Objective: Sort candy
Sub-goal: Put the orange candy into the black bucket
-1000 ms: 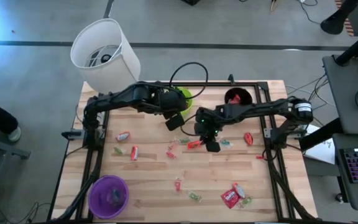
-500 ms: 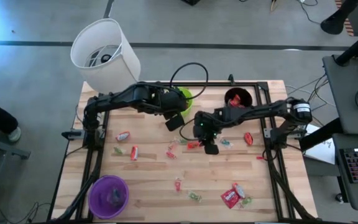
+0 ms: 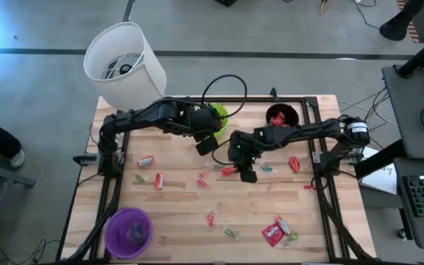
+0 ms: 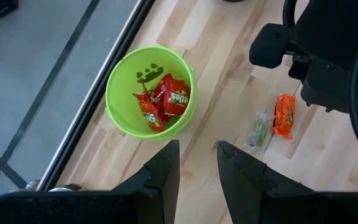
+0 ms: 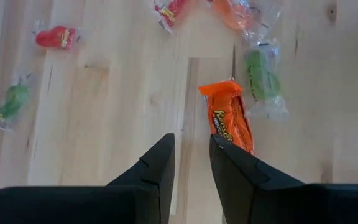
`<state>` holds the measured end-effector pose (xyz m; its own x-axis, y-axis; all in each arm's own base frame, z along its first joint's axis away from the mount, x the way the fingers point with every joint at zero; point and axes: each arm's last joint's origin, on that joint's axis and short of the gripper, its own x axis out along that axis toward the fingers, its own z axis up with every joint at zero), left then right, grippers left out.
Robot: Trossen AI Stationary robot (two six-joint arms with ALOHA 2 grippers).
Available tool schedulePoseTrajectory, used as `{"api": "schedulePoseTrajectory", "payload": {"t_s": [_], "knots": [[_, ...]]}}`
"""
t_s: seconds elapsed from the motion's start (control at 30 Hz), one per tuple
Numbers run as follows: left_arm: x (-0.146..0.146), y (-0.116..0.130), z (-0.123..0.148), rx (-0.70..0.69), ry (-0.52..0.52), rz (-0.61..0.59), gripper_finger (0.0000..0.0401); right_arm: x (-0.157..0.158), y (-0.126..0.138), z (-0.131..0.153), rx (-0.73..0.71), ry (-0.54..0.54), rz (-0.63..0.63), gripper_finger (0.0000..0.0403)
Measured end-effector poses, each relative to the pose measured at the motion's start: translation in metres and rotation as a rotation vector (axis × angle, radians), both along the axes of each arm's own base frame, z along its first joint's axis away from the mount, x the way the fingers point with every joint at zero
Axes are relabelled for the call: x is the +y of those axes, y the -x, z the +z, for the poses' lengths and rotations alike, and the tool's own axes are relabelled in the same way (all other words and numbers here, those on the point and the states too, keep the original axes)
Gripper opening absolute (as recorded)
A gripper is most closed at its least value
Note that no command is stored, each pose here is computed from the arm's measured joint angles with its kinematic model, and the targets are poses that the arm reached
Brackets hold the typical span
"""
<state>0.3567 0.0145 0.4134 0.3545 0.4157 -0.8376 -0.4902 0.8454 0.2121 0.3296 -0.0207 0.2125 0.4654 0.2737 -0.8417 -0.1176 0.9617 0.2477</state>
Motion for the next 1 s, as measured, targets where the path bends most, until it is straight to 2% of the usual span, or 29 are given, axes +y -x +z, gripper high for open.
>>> {"api": "schedulePoseTrajectory", "payload": {"t_s": [0.23, 0.43, 0.67, 0.87, 1.0], "knots": [[0.000, 0.000, 0.000, 0.002, 0.000, 0.000, 0.0091, 0.000, 0.001, 0.000, 0.006, 0.018, 0.022, 0.0093], [0.000, 0.000, 0.000, 0.018, -0.014, -0.033, 0.0091, 0.001, 0.008, -0.003, 0.085, 0.003, 0.007, 0.0093], [0.000, 0.000, 0.000, 0.021, -0.017, -0.039, 0.0091, -0.015, 0.002, 0.002, -0.016, 0.027, -0.013, 0.0093], [0.000, 0.000, -0.001, 0.021, -0.016, -0.038, 0.0091, -0.018, 0.001, 0.000, -0.004, -0.001, -0.061, 0.0093], [0.000, 0.000, -0.001, 0.021, -0.016, -0.037, 0.0091, -0.018, 0.000, -0.002, -0.005, 0.011, -0.046, 0.0093]]}}
